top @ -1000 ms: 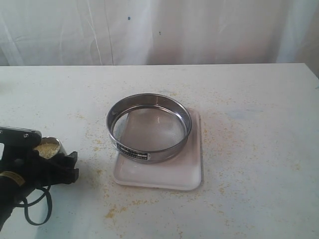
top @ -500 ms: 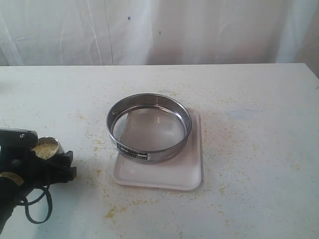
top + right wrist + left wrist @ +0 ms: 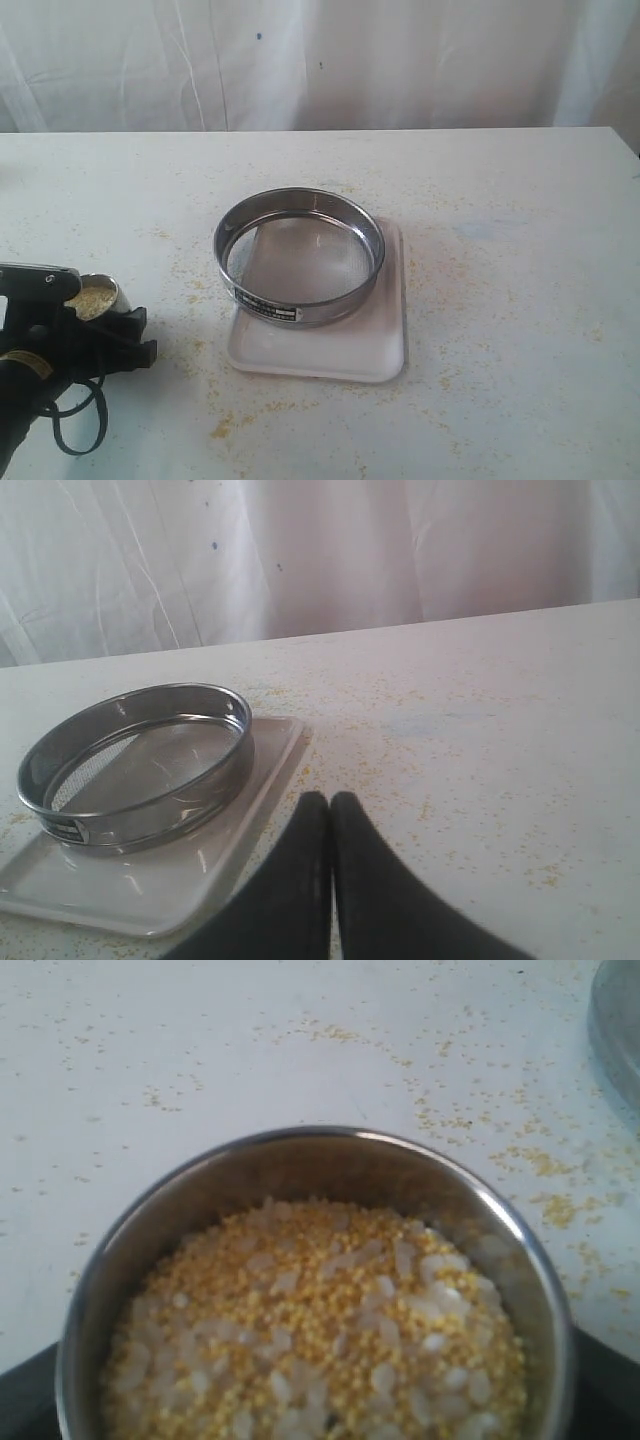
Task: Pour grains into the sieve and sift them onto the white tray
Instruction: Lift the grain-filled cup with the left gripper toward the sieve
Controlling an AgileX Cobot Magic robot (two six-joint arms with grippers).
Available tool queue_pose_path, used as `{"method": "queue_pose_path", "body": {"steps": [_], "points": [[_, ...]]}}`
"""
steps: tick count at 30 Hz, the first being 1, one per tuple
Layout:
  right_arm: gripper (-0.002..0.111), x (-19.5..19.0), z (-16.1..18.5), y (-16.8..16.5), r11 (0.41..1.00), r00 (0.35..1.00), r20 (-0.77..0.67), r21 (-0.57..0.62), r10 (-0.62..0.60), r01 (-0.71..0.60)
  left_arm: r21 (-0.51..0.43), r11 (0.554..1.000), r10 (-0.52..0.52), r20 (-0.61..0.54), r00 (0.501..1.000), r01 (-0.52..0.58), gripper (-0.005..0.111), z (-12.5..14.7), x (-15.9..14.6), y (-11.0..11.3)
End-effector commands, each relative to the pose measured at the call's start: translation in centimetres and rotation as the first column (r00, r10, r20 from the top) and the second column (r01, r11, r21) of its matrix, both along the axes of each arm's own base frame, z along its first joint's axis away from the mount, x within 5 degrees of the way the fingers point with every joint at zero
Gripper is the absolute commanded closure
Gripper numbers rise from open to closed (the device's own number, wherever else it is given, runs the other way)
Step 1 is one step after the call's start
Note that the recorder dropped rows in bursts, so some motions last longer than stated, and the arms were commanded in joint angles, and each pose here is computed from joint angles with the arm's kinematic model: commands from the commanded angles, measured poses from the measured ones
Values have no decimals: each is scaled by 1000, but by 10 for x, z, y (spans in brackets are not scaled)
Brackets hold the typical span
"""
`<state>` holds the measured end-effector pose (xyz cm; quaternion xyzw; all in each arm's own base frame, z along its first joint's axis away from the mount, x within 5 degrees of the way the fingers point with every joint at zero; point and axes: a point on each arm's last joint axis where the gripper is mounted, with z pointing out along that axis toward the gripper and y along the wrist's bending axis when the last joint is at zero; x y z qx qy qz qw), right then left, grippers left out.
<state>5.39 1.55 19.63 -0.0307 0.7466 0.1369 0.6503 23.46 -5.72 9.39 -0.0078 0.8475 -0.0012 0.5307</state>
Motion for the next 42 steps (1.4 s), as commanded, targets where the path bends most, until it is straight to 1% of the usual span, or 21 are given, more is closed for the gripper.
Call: {"method": "queue_pose_path", "body": {"steps": [1, 6, 10, 11, 12, 14, 17, 22, 24, 29, 34, 37, 40, 42], "points": [[108, 0, -1, 0, 1000, 1000, 6, -3, 1, -1, -1, 999, -40, -11, 999, 40, 107, -2, -1, -3], [108, 0, -1, 0, 1000, 1000, 6, -3, 1, -1, -3, 997, -71, 6, 997, 71, 107, 3, -1, -6], [108, 0, -1, 0, 1000, 1000, 6, -3, 1, -1, -19, 995, -92, 76, 993, 93, 107, 21, 6, -10], [108, 0, -1, 0, 1000, 1000, 6, -3, 1, -1, -21, 995, -96, 60, 994, 98, 107, 23, 7, -11], [108, 0, -1, 0, 1000, 1000, 6, -3, 1, -1, -9, 992, -124, 45, 991, 124, 107, 28, 10, -14], [108, 0, -1, 0, 1000, 1000, 6, -3, 1, -1, -2, 989, -146, 52, 988, 147, 107, 37, 15, -17], [108, 0, -1, 0, 1000, 1000, 6, -3, 1, -1, -13, 989, -149, 55, 987, 150, 107, 43, 19, -20], [108, 0, -1, 0, 1000, 1000, 6, -3, 1, -1, -26, 985, -167, 18, 986, 168, 107, 50, 25, -24], [108, 0, -1, 0, 1000, 1000, 6, -3, 1, -1, -14, 983, -183, 10, 983, 184, 107, 55, 28, -26], [108, 0, -1, 0, 1000, 1000, 6, -3, 1, -1, -4, 978, -206, 55, 977, 206, 107, 74, 35, -31], [108, 0, -1, 0, 1000, 1000, 6, -3, 1, -1, 41, 968, -248, 74, 966, 246, 107, 96, 44, -36], [108, 0, -1, 0, 1000, 1000, 6, -3, 1, -1, 93, 948, -310, 41, 950, 306, 107, 110, 50, -45], [108, 0, -1, 0, 1000, 1000, 6, -3, 1, -1, 153, 904, -400, -22, 916, 399, 107, 123, 58, -60], [108, 0, -1, 0, 1000, 1000, 6, -3, 1, -1, 198, 862, -464, -58, 884, 466, 107, 134, 62, -72]]}}
